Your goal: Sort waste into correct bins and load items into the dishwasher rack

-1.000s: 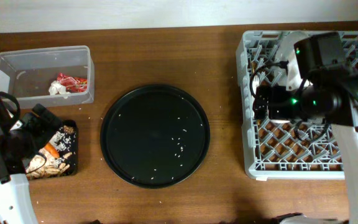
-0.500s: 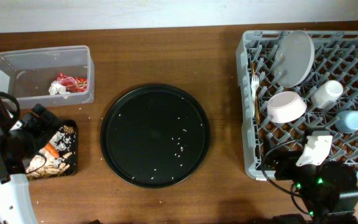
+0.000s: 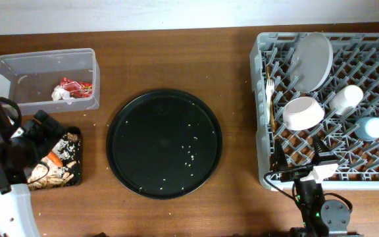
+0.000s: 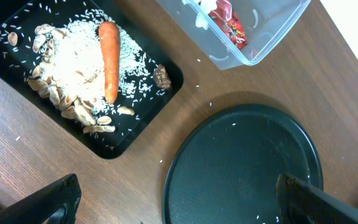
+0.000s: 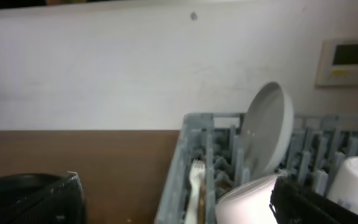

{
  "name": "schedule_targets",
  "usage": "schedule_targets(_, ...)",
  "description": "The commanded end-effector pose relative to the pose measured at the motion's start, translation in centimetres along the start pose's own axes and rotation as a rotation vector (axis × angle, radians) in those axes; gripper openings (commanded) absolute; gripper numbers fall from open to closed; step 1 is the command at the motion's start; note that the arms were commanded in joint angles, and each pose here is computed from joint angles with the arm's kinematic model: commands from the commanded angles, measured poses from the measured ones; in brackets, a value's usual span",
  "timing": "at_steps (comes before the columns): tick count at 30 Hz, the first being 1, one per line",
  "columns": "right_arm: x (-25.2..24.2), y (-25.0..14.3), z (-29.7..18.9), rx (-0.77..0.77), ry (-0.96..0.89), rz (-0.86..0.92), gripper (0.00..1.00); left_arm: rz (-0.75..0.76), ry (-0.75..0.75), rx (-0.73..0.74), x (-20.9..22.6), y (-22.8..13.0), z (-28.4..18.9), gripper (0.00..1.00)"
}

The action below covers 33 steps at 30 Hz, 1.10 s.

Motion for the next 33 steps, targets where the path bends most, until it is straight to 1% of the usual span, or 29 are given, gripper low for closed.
schedule_targets(1, -0.8, -0.5, 0.0, -0.004, -0.026, -0.012, 0.99, 0.011, -0.006, -0.001, 0.0, 0.0, 0.0, 0.99)
schedule_targets(4, -1.7, -0.5, -0.1, -0.002, -0.077, -0.015, 0.99, 0.011, -0.006, -0.001, 0.0, 0.0, 0.0, 0.99)
schedule_targets(7, -2.6, -2.8, -0.3, 0.118, -0.132, 0.007, 0.99, 0.011, -0.006, -0.001, 0.0, 0.0, 0.0, 0.99)
schedule_targets(14, -2.0, -3.0, -0.3, 0.126, -0.098, 0.008, 0.99, 0.011, -0.006, -0.001, 0.0, 0.0, 0.0, 1.0)
schedule_targets(33, -2.0, -2.9, -0.3, 0.126, -0.098, 0.008, 0.99, 0.014, 0.007, 0.012, 0.2, -0.3, 0.0, 0.99)
Point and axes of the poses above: each gripper's point midway between its finger pads, its own z axis out along the fingers, its own x axis along the line the jaws close on, y = z × x, the point moved 6 cm from there along -z, back along the fingers, and after that the axes turned 14 degrees about z, right-handed, at the moved point
